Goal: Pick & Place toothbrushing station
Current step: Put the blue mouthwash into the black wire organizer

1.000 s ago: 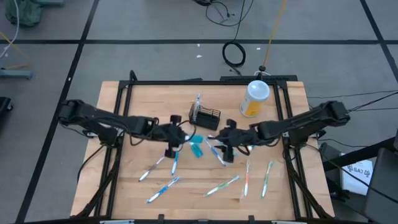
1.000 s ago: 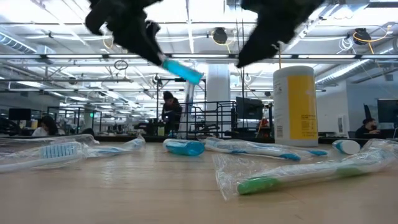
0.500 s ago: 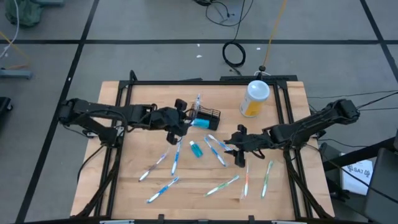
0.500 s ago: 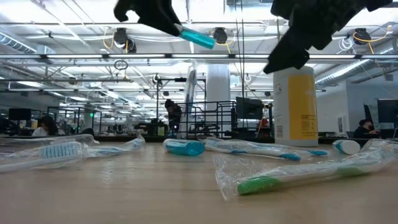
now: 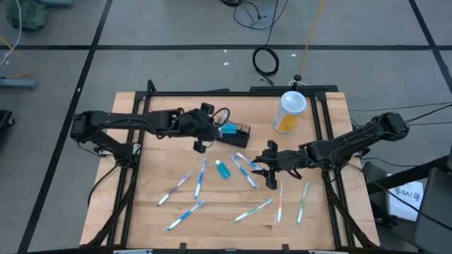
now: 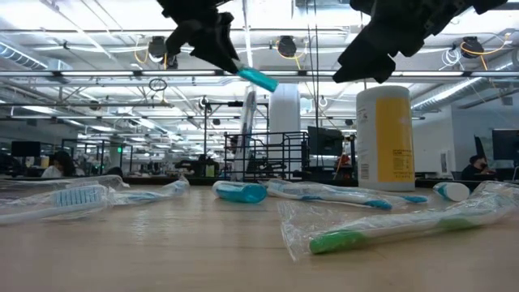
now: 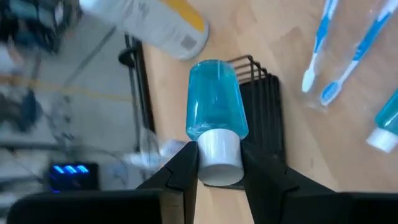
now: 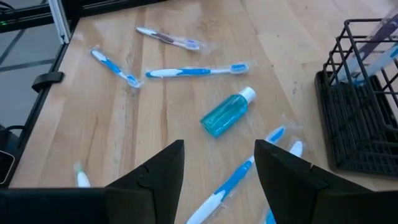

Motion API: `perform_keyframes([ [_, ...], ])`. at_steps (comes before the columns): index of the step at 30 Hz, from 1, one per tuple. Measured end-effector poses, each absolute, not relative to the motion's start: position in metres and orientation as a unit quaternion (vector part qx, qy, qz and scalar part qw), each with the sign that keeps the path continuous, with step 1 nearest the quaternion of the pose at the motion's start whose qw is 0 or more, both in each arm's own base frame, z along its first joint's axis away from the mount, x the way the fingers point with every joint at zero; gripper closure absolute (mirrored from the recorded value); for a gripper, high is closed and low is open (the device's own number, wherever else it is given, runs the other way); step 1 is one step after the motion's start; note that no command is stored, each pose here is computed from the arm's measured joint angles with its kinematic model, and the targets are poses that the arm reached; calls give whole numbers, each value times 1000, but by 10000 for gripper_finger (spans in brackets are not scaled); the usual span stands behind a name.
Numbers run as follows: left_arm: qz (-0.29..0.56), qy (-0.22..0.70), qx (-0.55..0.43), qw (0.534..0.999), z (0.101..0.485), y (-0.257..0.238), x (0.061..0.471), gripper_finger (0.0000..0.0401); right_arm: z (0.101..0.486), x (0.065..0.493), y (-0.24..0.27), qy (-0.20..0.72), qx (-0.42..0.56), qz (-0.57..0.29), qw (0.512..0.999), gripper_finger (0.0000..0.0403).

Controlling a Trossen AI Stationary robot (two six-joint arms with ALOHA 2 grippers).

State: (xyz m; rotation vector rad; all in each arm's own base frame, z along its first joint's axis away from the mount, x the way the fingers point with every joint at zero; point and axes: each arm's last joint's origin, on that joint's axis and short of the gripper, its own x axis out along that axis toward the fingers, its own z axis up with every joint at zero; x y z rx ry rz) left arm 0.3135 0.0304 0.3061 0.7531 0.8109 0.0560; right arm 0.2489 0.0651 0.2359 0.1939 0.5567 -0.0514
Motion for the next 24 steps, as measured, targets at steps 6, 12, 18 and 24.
perform_keyframes([
  [6,-6,418,428,801,315,20,342,299,238,250,65,264,90,-21,960,216],
  [12,-76,504,471,720,303,32,383,299,238,250,66,262,89,-20,961,216],
  [18,-122,548,518,645,294,44,402,299,238,250,68,264,88,-15,960,216],
  [24,-145,543,555,614,302,54,402,299,237,249,68,267,87,-14,960,216],
])
